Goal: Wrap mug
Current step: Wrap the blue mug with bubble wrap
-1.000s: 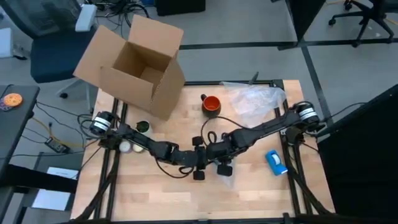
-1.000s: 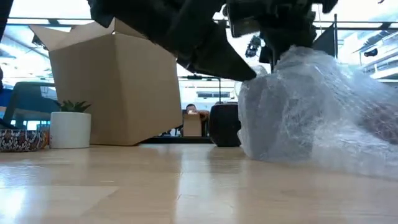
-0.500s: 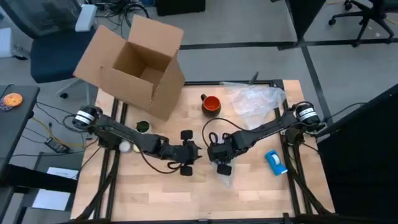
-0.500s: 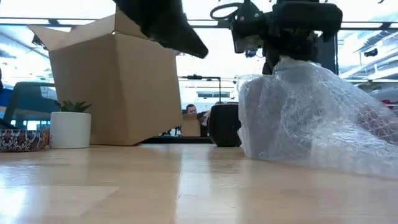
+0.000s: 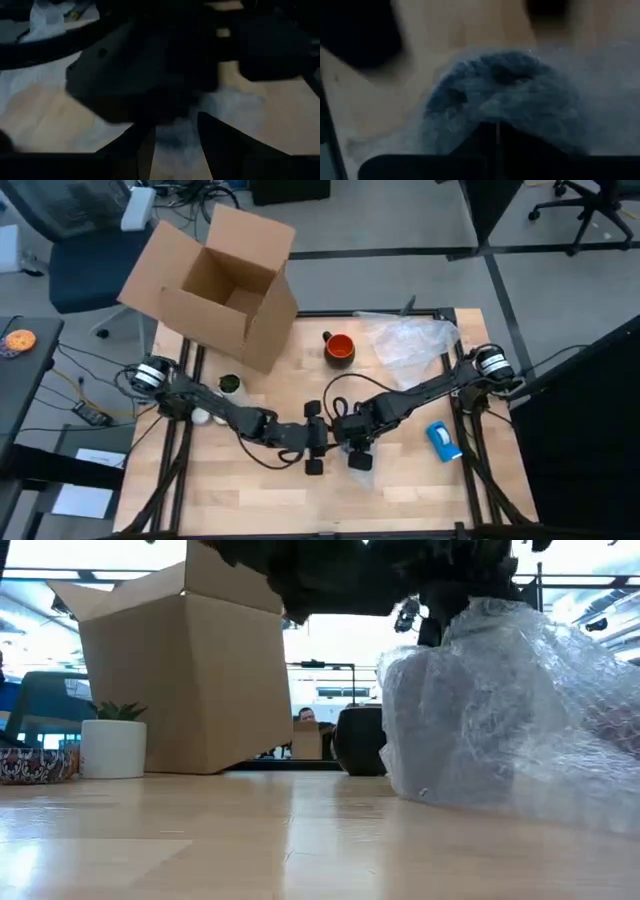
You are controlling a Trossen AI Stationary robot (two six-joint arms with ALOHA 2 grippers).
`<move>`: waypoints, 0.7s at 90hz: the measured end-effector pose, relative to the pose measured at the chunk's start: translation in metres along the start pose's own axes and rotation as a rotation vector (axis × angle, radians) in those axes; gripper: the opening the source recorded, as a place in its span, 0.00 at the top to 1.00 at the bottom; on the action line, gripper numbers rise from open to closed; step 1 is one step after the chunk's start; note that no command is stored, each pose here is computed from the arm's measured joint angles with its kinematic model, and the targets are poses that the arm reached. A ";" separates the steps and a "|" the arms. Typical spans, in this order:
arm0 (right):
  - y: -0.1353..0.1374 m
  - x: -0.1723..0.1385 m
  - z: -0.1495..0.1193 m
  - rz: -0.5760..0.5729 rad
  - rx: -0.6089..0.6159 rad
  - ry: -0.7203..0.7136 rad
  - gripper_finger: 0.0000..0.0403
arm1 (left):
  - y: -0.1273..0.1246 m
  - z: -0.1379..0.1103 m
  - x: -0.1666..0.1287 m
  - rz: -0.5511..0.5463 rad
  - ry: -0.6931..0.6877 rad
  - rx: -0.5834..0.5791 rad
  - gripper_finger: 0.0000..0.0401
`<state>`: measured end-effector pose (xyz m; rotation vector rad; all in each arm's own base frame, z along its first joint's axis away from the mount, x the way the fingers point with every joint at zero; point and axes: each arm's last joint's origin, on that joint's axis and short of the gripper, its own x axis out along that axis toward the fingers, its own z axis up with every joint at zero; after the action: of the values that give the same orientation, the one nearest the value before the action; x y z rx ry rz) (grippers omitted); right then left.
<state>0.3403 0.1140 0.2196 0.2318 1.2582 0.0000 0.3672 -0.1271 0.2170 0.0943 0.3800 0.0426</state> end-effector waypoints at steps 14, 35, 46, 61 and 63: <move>0.004 0.000 -0.002 -0.018 0.000 -0.012 1.00 | -0.002 -0.005 0.009 0.001 -0.024 0.017 0.68; 0.012 -0.003 -0.006 -0.034 0.058 -0.032 1.00 | -0.004 -0.024 0.025 0.011 0.020 0.031 0.68; 0.018 -0.009 -0.010 -0.054 0.064 -0.065 1.00 | -0.006 -0.029 0.030 0.006 0.020 0.032 0.68; 0.025 -0.029 -0.017 -0.057 0.088 -0.120 1.00 | -0.006 -0.030 0.030 0.004 0.022 0.035 0.68; 0.026 -0.033 -0.018 -0.059 0.091 -0.135 1.00 | -0.006 -0.030 0.030 0.004 0.021 0.037 0.68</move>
<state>0.3166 0.1384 0.2496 0.2688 1.1314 -0.1221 0.3840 -0.1292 0.1780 0.1313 0.4019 0.0407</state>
